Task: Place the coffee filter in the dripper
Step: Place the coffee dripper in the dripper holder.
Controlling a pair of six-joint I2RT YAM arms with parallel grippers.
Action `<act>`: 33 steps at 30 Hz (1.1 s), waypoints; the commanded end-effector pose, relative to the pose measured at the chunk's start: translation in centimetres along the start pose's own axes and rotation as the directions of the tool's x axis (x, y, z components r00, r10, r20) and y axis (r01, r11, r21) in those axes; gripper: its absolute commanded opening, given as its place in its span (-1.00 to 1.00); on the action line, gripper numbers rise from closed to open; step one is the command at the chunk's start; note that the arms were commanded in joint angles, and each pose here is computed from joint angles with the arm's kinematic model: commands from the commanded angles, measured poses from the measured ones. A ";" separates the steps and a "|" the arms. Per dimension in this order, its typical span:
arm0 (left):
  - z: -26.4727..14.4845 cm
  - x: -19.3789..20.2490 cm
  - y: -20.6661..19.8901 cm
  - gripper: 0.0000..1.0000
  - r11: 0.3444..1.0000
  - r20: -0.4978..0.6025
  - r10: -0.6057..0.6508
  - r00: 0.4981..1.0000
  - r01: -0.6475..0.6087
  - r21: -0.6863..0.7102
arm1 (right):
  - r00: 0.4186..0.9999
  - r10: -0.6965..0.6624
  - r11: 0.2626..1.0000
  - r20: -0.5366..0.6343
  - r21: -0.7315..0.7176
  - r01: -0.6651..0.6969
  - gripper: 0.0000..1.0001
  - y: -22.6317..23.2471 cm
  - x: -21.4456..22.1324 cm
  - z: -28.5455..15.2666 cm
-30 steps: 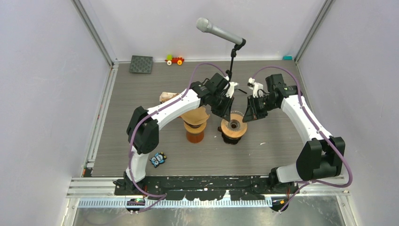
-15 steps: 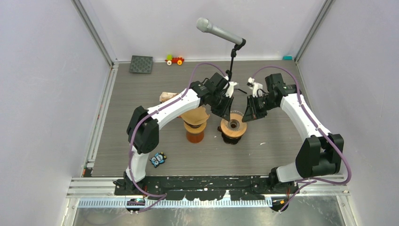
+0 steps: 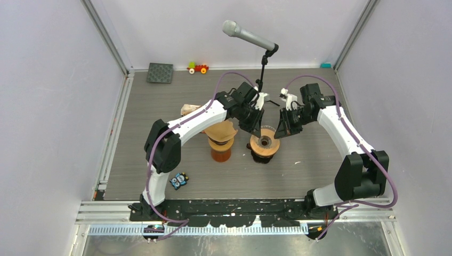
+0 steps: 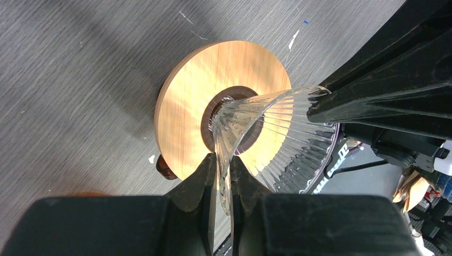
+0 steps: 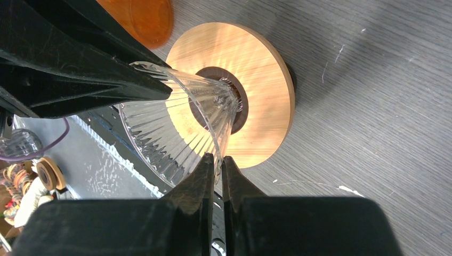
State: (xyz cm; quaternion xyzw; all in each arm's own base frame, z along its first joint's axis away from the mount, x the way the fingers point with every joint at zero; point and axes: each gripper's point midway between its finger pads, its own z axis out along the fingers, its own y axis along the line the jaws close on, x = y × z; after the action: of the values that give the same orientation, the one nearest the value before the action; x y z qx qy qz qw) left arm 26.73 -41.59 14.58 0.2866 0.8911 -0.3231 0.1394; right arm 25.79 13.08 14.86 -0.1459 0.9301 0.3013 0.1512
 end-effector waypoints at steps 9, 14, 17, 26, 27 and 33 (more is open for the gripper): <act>4.1 4.4 1.0 -1.00 0.999 -0.158 -0.035 0.987 0.038 0.017 | 0.997 -0.029 0.997 -0.065 0.070 0.034 -0.99 -3.4 1.0 3.2; 4.6 4.9 1.4 -1.00 0.999 -0.171 -0.043 0.984 0.046 0.014 | 0.997 -0.032 0.996 -0.064 0.077 0.037 -0.99 -3.5 1.1 3.2; 4.9 5.2 1.5 -1.00 0.999 -0.174 -0.046 0.984 0.049 0.011 | 0.997 -0.033 0.996 -0.067 0.083 0.038 -0.99 -3.7 1.2 3.2; 5.6 6.2 2.0 -1.00 0.999 -0.186 -0.038 0.982 0.039 -0.001 | 0.997 -0.036 0.994 -0.062 0.097 0.042 -0.99 -4.0 1.2 3.2; 5.7 6.3 2.1 -1.00 0.999 -0.188 -0.040 0.981 0.040 -0.003 | 0.997 -0.034 0.994 -0.063 0.099 0.040 -0.99 -4.0 1.2 3.3; 6.0 6.7 2.2 -1.00 1.000 -0.192 -0.022 0.981 0.021 -0.007 | 0.997 -0.040 0.993 -0.060 0.110 0.046 -0.99 -4.2 1.4 3.3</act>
State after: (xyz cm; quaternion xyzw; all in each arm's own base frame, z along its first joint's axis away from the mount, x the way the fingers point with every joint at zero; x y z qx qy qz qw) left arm 26.79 -41.84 13.94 0.2752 0.8894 -0.3405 0.1319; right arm 25.97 13.08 14.34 -0.1401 0.9299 0.3062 0.1479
